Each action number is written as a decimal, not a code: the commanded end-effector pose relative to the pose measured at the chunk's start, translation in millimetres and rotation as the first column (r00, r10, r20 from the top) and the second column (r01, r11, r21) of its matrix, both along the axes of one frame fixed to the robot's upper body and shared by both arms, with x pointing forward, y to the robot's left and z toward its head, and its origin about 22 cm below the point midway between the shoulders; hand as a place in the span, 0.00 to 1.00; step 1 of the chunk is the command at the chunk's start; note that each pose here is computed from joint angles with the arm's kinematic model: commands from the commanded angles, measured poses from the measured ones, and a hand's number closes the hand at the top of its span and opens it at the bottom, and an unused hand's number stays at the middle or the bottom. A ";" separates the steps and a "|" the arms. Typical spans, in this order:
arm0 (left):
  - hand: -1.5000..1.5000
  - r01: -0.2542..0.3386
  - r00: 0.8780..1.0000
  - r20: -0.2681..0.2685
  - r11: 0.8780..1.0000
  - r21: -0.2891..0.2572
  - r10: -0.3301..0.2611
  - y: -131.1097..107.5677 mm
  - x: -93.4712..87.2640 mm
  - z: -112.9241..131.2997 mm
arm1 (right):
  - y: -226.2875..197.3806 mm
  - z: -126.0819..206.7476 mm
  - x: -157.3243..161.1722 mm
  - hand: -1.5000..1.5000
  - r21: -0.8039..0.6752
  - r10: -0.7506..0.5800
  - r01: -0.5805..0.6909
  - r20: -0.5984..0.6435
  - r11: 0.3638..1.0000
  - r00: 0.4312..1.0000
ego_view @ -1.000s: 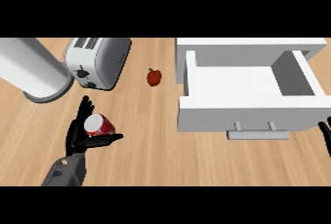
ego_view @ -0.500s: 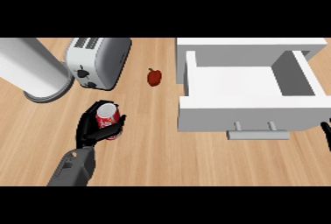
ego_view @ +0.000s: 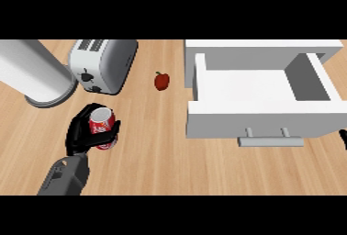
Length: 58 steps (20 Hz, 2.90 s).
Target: Pick up the can, place it into the drawer and close the drawer
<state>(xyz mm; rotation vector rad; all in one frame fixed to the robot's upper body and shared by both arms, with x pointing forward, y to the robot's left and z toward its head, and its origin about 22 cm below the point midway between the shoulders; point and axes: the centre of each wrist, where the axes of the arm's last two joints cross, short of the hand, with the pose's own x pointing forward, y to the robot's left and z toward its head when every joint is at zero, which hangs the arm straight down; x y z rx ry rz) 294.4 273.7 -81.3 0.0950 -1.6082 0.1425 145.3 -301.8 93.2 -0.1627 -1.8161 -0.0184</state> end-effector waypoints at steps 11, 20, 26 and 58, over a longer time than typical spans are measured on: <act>1.00 0.148 0.984 0.094 0.989 0.024 -0.150 -42.3 15.1 85.2 | 10.3 -5.7 -7.0 0.00 0.009 -0.011 0.011 0.010 1.000 1.000; 1.00 0.212 0.962 0.162 0.976 0.052 -0.218 -101.4 37.7 160.9 | 12.9 7.9 -4.6 0.00 0.010 -0.030 0.030 0.038 0.999 0.999; 1.00 0.232 0.954 0.171 0.967 0.105 -0.247 -164.4 52.2 209.0 | -9.8 18.6 -15.7 0.00 0.007 -0.030 0.030 0.034 1.000 0.999; 1.00 0.210 0.958 0.140 0.947 0.245 -0.248 -292.2 121.3 314.9 | 0.2 16.1 6.7 0.00 0.002 0.019 -0.019 0.015 1.000 1.000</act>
